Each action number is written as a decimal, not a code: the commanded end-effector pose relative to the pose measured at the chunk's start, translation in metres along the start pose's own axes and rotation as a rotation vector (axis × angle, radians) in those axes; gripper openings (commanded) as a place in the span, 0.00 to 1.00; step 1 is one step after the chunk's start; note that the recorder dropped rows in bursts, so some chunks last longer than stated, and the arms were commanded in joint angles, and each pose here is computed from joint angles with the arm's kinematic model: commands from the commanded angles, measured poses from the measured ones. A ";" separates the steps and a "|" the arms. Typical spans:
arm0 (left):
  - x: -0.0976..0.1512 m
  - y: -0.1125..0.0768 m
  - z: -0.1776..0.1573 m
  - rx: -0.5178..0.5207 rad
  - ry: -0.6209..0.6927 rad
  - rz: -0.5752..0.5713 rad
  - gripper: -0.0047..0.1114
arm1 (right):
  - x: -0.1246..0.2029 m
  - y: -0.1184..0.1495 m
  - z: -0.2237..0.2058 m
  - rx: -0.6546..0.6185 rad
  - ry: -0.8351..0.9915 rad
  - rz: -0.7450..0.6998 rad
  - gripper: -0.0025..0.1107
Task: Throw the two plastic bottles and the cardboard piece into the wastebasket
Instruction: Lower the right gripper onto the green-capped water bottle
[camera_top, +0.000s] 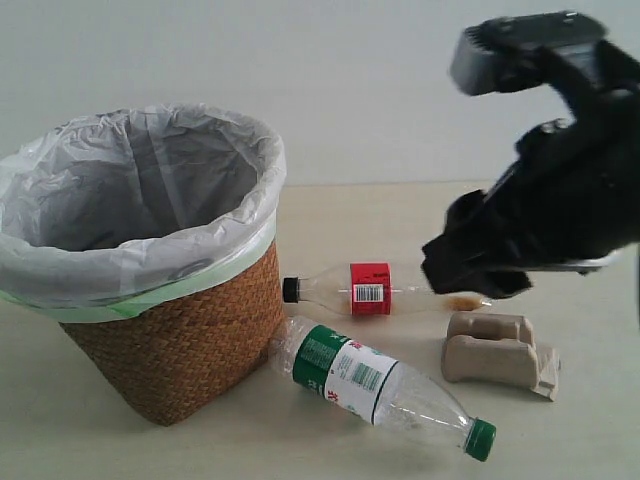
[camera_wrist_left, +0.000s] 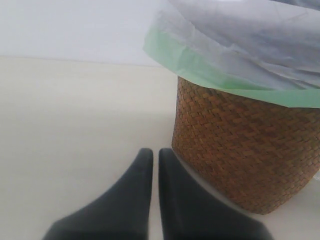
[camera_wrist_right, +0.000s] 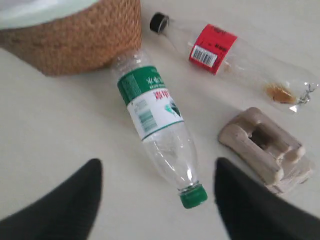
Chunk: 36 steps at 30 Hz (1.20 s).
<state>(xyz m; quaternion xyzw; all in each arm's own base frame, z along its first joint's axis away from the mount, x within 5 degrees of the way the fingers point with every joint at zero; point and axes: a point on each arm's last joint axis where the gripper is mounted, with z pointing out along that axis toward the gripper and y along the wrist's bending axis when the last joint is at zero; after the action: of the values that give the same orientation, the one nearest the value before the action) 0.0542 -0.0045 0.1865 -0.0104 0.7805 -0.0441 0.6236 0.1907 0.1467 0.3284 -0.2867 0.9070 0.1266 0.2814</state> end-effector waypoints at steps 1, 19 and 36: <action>0.001 0.000 0.000 -0.002 0.000 -0.002 0.07 | -0.026 -0.003 0.034 0.011 0.232 -0.203 0.65; 0.001 0.000 0.000 -0.002 0.000 -0.002 0.07 | -0.023 -0.012 0.155 0.002 0.391 -0.358 0.68; 0.001 0.000 0.000 -0.002 0.000 -0.002 0.07 | -0.007 0.013 0.218 -0.049 0.403 -0.393 0.68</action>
<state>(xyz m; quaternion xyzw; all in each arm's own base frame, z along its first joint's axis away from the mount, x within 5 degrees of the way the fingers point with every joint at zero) 0.0542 -0.0045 0.1865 -0.0104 0.7805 -0.0441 0.6236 0.2832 0.2374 0.1618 -0.4736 0.8747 0.0292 0.0986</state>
